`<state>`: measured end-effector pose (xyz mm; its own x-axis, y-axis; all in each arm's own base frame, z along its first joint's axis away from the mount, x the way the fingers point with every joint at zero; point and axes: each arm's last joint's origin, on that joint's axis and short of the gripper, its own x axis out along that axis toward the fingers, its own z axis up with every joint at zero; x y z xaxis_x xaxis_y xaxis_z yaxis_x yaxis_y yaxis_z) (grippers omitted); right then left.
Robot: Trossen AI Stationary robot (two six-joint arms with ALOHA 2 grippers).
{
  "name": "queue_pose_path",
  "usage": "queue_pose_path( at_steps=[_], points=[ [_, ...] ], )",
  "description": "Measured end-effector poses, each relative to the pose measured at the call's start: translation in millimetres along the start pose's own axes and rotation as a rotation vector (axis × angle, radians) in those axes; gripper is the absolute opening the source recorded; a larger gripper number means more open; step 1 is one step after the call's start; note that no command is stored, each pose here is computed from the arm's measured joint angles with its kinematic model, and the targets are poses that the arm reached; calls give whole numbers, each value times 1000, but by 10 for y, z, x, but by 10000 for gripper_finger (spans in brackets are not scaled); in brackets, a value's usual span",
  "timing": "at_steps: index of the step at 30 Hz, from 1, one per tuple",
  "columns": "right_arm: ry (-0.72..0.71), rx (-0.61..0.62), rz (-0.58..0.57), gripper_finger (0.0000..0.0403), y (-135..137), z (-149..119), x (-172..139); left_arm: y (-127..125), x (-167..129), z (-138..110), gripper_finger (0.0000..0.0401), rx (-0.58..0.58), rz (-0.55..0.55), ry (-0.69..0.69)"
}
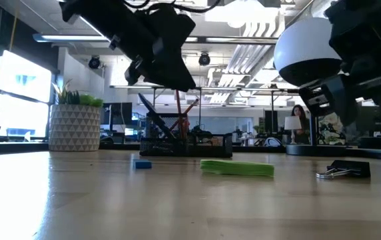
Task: Pick and place office supplies into organizer
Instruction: Put the black binder clip into the black desk organizer
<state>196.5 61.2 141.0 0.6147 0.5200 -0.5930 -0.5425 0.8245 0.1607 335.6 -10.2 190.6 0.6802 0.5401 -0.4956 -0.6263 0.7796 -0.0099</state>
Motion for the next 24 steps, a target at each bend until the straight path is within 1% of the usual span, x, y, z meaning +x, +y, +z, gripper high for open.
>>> queue_pose_path(
  at_steps=[3, 6, 10, 16, 24],
  points=[
    [15, -34, -64, 180, 39, -2, 20, -57, -43, -25, 85, 2, -20, 0],
    [22, -64, -96, 209, 64, -2, 33, -114, -88, -52, 79, -12, -40, 1],
    [42, -74, -119, 240, 68, -26, 73, -186, -151, -93, 74, 3, -60, 5],
    [107, -63, -132, 247, 26, -127, 201, -222, -182, -109, 72, 8, -73, 3],
    [115, -52, -123, 247, 3, -195, 353, -222, -181, -111, 71, 0, -80, 9]
  ],
)
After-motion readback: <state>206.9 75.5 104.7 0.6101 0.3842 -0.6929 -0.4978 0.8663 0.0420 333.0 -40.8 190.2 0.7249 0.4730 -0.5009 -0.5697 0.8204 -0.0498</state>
